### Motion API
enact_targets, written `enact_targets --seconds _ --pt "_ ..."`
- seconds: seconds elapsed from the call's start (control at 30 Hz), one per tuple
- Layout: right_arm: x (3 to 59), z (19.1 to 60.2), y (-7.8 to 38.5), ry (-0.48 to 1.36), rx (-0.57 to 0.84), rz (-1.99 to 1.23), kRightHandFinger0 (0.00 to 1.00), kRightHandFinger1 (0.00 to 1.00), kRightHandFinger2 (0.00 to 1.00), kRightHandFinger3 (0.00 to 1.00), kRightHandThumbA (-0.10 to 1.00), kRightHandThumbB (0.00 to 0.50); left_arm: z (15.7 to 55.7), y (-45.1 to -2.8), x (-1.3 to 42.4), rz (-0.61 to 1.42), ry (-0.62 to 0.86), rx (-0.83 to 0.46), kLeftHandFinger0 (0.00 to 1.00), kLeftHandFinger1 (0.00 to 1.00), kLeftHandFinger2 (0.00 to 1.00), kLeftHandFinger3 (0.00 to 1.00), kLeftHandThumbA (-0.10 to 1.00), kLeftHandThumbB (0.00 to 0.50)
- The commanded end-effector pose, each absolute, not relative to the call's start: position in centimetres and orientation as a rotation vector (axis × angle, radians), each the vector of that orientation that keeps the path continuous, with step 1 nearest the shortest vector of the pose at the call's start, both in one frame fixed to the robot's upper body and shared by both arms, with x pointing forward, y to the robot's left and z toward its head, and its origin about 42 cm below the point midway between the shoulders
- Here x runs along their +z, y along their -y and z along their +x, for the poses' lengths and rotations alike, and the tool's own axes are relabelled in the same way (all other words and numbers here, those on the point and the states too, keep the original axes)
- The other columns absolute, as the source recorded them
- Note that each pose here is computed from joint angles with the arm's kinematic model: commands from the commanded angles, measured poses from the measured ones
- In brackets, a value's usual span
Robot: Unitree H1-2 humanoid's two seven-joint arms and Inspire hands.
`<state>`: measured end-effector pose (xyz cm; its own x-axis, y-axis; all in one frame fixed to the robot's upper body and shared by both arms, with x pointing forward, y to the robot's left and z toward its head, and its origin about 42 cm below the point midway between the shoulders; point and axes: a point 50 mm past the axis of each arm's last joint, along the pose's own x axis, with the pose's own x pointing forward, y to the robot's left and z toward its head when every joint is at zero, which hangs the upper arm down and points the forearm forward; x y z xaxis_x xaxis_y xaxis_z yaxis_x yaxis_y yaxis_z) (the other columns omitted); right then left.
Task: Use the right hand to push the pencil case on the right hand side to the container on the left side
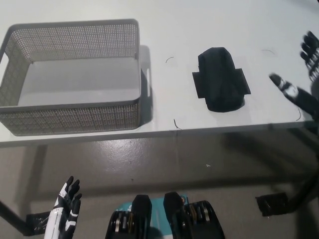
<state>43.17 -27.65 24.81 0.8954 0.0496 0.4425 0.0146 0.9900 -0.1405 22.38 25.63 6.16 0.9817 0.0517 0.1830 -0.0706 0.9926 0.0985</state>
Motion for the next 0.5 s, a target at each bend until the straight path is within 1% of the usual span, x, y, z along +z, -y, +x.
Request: enact_targets --seconds 0.0,0.03,0.07,0.13,0.17,0.23,0.27,0.3,0.33,0.43,0.47 --pt "27.2 46.2 27.4 0.477 0.067 -0.137 1.0 1.0 1.0 1.0 1.0 0.316 22.5 -26.1 7.4 0.112 0.257 0.071 1.0 1.0 1.0 1.0 0.86 0.192" --pt "27.5 47.5 27.2 0.469 0.072 -0.122 1.0 1.0 1.0 1.0 1.0 0.281 22.5 -26.1 7.4 0.119 0.255 0.074 1.0 1.0 1.0 1.0 0.86 0.199" --pt "27.7 48.4 27.1 0.462 0.078 -0.107 1.0 1.0 1.0 1.0 1.0 0.261 22.4 -26.1 7.3 0.121 0.253 0.074 1.0 1.0 1.0 1.0 0.86 0.201" --pt "28.1 49.8 26.9 0.454 0.084 -0.095 1.0 1.0 1.0 1.0 1.0 0.248 22.4 -26.1 7.2 0.118 0.25 0.074 1.0 1.0 1.0 1.0 0.86 0.202" --pt "28.5 50.6 26.8 0.439 0.081 -0.088 1.0 1.0 1.0 1.0 1.0 0.258 22.4 -26.0 7.3 0.119 0.252 0.072 1.0 1.0 1.0 1.0 0.86 0.194" --pt "29.0 51.7 26.6 0.426 0.08 -0.085 1.0 1.0 1.0 1.0 1.0 0.295 22.4 -26.0 7.4 0.12 0.255 0.073 1.0 1.0 1.0 1.0 0.85 0.191" --pt "29.3 52.2 26.4 0.425 0.082 -0.085 1.0 1.0 1.0 1.0 1.0 0.299 22.3 -26.0 7.4 0.121 0.256 0.072 1.0 1.0 1.0 1.0 0.85 0.189" --pt "29.5 52.7 26.3 0.42 0.082 -0.077 1.0 1.0 1.0 1.0 1.0 0.288 22.3 -26.0 7.4 0.121 0.255 0.073 1.0 1.0 1.0 1.0 0.85 0.192" --pt "30.1 53.3 26.1 0.425 0.084 -0.085 1.0 1.0 1.0 1.0 1.0 0.289 22.4 -26.0 7.4 0.126 0.257 0.077 1.0 1.0 1.0 1.0 0.86 0.199" --pt "30.7 54.8 25.5 0.414 0.082 -0.09 1.0 1.0 1.0 1.0 1.0 0.302 22.3 -26.0 7.5 0.118 0.261 0.077 1.0 1.0 1.0 1.0 0.85 0.197" --pt "30.8 55.2 25.4 0.405 0.081 -0.09 1.0 1.0 1.0 1.0 1.0 0.316 22.3 -26.0 7.6 0.124 0.262 0.076 1.0 1.0 1.0 1.0 0.85 0.195"
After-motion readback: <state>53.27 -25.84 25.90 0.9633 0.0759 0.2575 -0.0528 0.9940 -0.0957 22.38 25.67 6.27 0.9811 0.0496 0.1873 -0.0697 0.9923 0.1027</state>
